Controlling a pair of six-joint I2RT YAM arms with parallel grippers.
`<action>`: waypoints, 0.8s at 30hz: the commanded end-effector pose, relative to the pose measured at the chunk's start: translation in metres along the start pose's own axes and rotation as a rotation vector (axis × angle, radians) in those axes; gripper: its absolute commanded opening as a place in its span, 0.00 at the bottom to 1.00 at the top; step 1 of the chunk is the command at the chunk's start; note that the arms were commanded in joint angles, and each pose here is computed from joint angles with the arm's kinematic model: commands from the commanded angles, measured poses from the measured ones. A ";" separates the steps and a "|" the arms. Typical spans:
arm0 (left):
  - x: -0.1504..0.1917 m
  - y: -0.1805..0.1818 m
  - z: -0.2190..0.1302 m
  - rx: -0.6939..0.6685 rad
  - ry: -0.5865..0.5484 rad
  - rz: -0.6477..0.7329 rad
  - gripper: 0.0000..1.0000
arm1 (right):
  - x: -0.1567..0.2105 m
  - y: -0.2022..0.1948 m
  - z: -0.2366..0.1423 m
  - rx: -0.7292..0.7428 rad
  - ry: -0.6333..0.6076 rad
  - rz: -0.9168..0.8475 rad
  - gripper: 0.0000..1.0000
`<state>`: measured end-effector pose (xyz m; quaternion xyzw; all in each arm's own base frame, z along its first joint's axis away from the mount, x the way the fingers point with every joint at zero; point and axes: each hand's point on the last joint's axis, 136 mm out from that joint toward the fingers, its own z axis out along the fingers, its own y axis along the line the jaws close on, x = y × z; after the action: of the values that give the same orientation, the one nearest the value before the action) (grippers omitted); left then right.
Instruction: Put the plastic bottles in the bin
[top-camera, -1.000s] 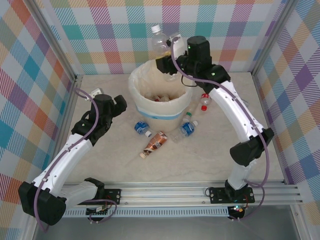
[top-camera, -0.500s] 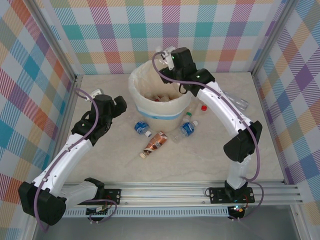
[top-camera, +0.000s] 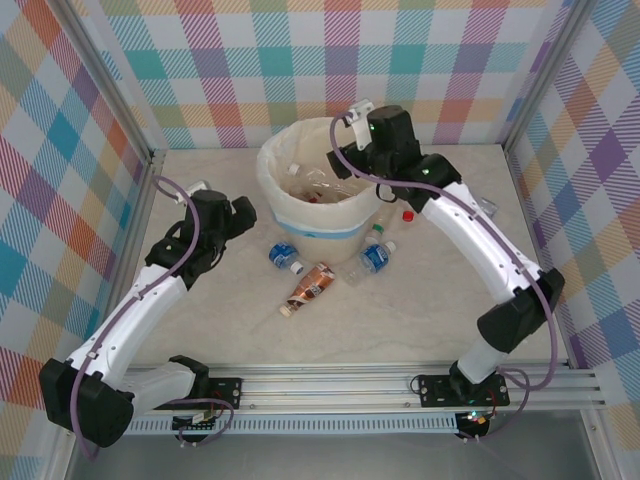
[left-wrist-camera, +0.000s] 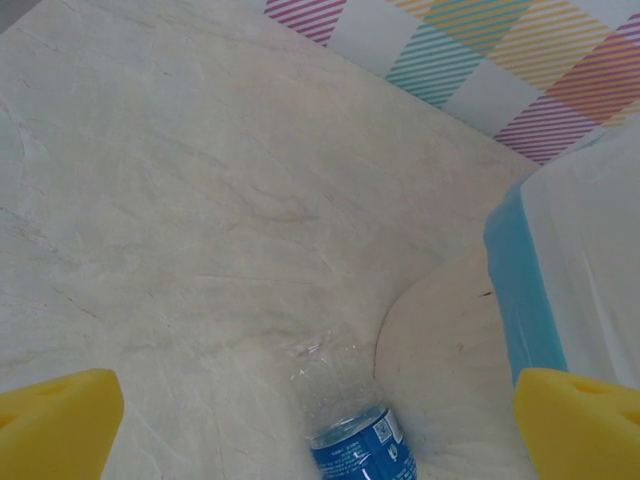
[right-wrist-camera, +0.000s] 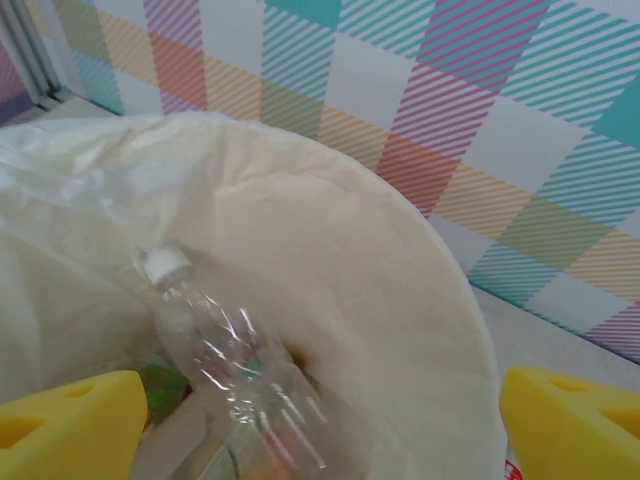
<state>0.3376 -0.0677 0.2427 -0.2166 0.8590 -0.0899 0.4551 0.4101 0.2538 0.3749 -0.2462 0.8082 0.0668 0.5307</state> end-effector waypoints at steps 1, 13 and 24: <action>0.015 0.013 0.004 -0.037 0.054 -0.003 1.00 | -0.014 0.013 -0.021 -0.088 -0.105 0.062 0.94; 0.069 0.024 0.029 -0.036 0.184 -0.061 1.00 | 0.014 0.021 -0.093 -0.205 -0.241 0.203 1.00; 0.116 0.041 0.039 -0.079 0.328 -0.090 1.00 | 0.112 -0.017 -0.094 0.044 -0.191 0.404 1.00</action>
<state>0.3099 -0.0831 0.1345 -0.2314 0.9138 -0.1003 0.3184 0.3015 0.1831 0.3195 -0.1315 0.7935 0.1753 0.5678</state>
